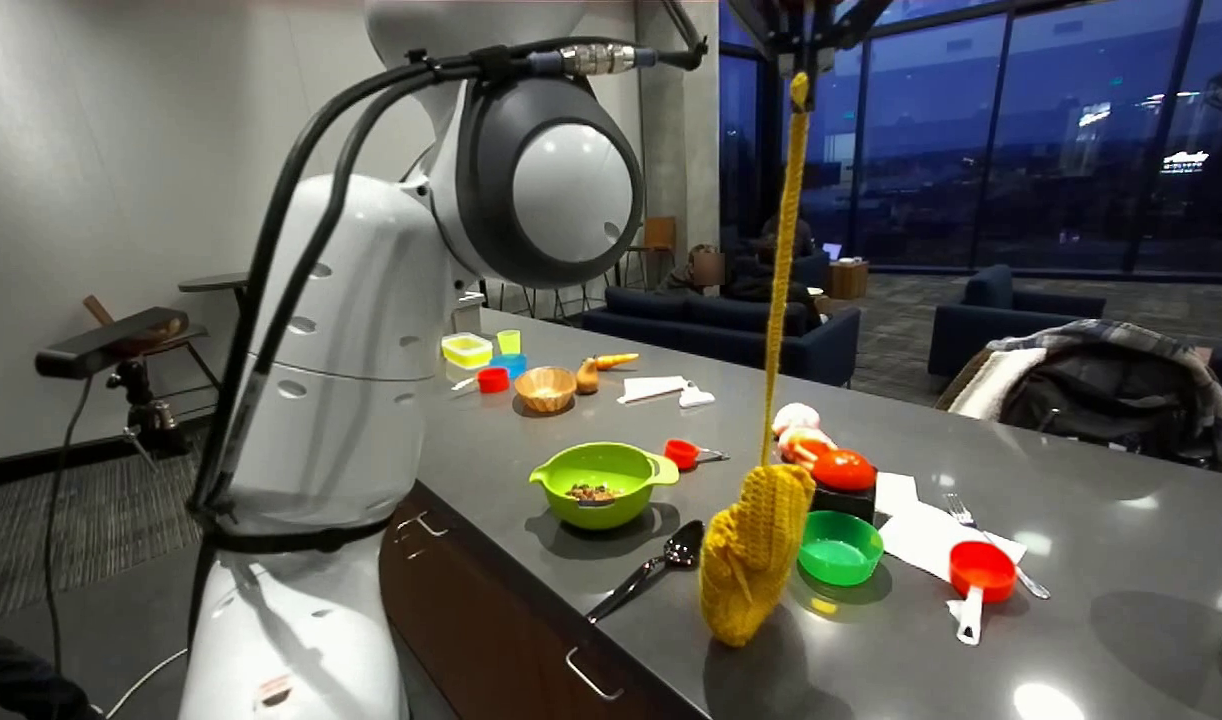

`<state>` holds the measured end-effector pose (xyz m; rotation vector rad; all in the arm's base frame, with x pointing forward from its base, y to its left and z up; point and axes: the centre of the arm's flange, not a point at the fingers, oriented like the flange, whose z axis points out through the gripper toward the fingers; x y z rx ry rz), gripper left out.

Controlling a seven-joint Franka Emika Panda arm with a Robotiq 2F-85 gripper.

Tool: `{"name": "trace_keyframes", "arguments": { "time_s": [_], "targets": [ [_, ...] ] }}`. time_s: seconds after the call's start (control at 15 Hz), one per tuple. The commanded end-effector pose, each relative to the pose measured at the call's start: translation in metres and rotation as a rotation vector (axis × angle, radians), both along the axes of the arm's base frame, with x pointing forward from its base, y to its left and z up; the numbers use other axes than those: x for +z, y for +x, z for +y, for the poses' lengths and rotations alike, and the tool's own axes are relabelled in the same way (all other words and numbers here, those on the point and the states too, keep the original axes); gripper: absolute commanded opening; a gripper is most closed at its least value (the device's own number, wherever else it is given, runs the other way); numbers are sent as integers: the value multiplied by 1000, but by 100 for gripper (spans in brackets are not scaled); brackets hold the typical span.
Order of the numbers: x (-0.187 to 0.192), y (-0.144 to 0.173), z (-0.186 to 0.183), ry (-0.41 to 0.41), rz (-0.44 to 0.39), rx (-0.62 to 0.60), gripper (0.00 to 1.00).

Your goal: Move the yellow cloth to the right of the spoon

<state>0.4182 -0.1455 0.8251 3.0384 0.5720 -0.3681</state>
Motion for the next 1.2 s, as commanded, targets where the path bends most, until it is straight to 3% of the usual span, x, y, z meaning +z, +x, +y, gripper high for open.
{"name": "trace_keyframes", "arguments": {
  "time_s": [0.0, 0.27, 0.4, 1.13],
  "targets": [
    [21, 3, -90, 60, -3, 29, 1],
    [-38, 5, -187, 140, 21, 68, 1],
    [-47, 4, -213, 147, 34, 71, 1],
    [-81, 40, -204, 160, 115, 159, 1]
  ]
}}
